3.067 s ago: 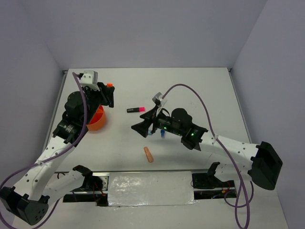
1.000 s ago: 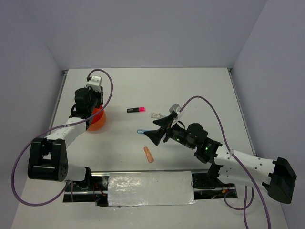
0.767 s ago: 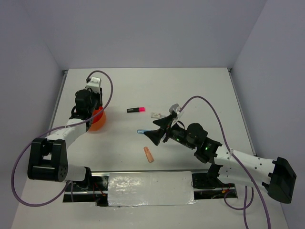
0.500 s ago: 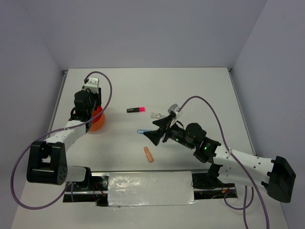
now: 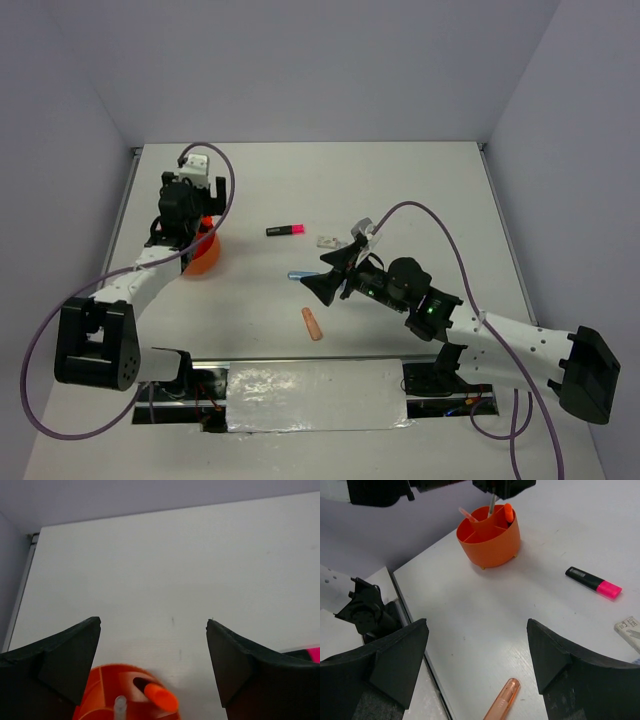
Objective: Sort the stationery into containers
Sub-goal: Place the pen in the storage box, then pick up the pen from the center of the board.
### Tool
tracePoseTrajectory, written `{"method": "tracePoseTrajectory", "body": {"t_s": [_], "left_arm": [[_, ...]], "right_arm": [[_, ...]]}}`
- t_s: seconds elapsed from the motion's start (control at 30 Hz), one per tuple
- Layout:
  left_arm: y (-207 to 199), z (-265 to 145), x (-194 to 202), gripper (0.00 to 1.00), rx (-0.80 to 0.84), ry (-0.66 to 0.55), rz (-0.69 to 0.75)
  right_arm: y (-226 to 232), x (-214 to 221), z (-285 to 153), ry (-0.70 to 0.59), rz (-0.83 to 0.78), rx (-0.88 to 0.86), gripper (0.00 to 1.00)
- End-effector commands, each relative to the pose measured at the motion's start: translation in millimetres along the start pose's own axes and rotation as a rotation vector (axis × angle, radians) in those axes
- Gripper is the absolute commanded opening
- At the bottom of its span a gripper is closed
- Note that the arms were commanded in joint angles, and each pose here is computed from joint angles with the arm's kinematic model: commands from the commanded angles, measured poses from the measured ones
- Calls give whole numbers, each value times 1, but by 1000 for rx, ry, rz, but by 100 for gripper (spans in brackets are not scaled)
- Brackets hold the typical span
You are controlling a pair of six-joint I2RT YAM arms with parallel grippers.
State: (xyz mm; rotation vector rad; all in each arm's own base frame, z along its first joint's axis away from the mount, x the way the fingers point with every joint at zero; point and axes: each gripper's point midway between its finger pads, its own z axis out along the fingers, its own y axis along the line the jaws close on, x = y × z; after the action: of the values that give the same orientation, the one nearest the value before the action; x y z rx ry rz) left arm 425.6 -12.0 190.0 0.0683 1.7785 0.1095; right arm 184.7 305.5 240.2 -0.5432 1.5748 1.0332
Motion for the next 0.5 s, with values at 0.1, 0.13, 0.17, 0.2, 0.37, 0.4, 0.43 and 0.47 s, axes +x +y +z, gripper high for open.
{"method": "tracePoseTrajectory", "body": {"t_s": [0.1, 0.13, 0.17, 0.2, 0.37, 0.4, 0.43, 0.47], "left_arm": [[-68, 0, -79, 99, 271, -29, -39], [-76, -2, -93, 99, 317, -45, -37], [-89, -5, -95, 99, 375, -36, -27], [-104, -12, -92, 99, 456, -6, -5], [-172, -29, -68, 99, 683, 88, 193], [-184, -30, -52, 99, 741, 119, 222], [-194, -32, -45, 99, 787, 128, 225], [-201, -33, -38, 99, 832, 135, 228]], "right_arm": [[3, -30, -8, -69, 29, 9, 88], [5, -40, -14, -94, 31, 4, 88], [-2, -38, -17, -81, 30, 48, 89], [-4, -41, -21, -83, 30, 64, 89], [-20, -48, -39, -47, 54, 177, 91], [-19, -52, -42, -50, 57, 177, 91], [-18, -48, -44, -31, 58, 177, 91], [-16, -48, -46, -27, 58, 168, 91]]}}
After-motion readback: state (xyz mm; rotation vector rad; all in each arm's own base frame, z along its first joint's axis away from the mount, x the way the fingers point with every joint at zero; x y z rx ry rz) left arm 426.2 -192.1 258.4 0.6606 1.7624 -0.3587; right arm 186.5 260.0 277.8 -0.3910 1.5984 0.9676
